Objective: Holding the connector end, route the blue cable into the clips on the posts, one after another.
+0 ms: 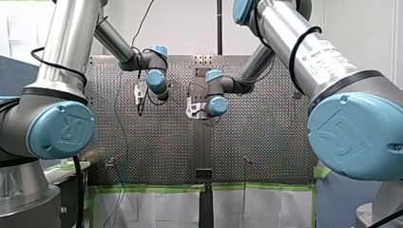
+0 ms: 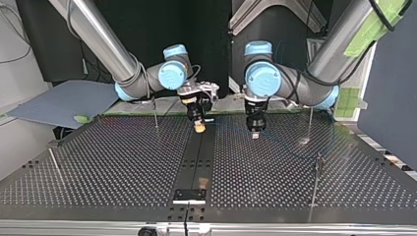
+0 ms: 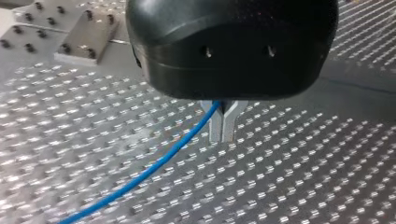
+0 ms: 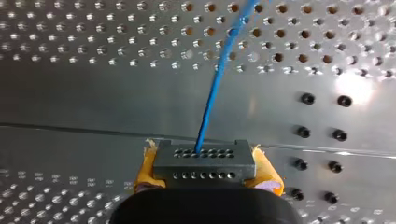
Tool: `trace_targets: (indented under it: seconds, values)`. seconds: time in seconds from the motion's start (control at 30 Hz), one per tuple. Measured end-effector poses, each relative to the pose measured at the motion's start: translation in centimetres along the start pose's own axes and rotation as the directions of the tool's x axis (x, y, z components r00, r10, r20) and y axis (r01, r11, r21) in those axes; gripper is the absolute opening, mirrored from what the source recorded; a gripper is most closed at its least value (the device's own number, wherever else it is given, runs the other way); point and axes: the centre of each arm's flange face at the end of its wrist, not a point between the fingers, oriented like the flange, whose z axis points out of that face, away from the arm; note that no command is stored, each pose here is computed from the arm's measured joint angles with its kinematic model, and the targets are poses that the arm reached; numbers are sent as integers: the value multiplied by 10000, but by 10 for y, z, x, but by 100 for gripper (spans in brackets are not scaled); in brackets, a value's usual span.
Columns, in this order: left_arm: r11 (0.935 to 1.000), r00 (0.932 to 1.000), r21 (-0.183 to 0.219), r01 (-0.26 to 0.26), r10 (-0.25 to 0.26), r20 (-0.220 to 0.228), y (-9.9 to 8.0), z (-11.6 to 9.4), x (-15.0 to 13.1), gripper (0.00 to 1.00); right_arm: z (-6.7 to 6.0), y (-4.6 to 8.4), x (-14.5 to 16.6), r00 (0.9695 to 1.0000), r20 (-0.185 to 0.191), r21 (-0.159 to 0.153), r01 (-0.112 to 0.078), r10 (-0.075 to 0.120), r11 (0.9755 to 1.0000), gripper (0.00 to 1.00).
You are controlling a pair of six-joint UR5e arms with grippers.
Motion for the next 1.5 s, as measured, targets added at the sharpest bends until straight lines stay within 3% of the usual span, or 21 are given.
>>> trace_targets:
  seconds: [0.33, 0.53, 0.87, 1.17, 1.37, 1.5]
  values:
    - [9987, 9961, 59, -500, 503, -732, -17, -3, 59, 0, -11, 8, -28, 9994, 327, -151, 75, -70, 9999, 0]
    - [9978, 9922, 132, -643, 653, -1063, -19, -3, 99, 0, -18, 20, -47, 9992, 411, -419, 32, -15, 9991, 0]
    - [9964, 9916, 456, -715, 760, -1051, -29, -1, 139, 0, -35, 28, -82, 9990, 411, -562, -160, 183, 9983, 0]
    - [9948, 9928, 905, -471, 566, -1055, -59, -10, 179, 0, -51, 34, -108, 9987, 426, -661, -245, 274, 9975, 0]
    - [9905, 9922, 1251, -567, 698, -1028, -82, -23, 211, 0, -60, 49, -124, 9984, 422, -931, -337, 378, 9951, 0]
    - [9893, 9922, 1321, -615, 751, -999, -91, -28, 230, 0, -66, 63, -138, 9978, 478, -1262, -392, 456, 9912, 0]
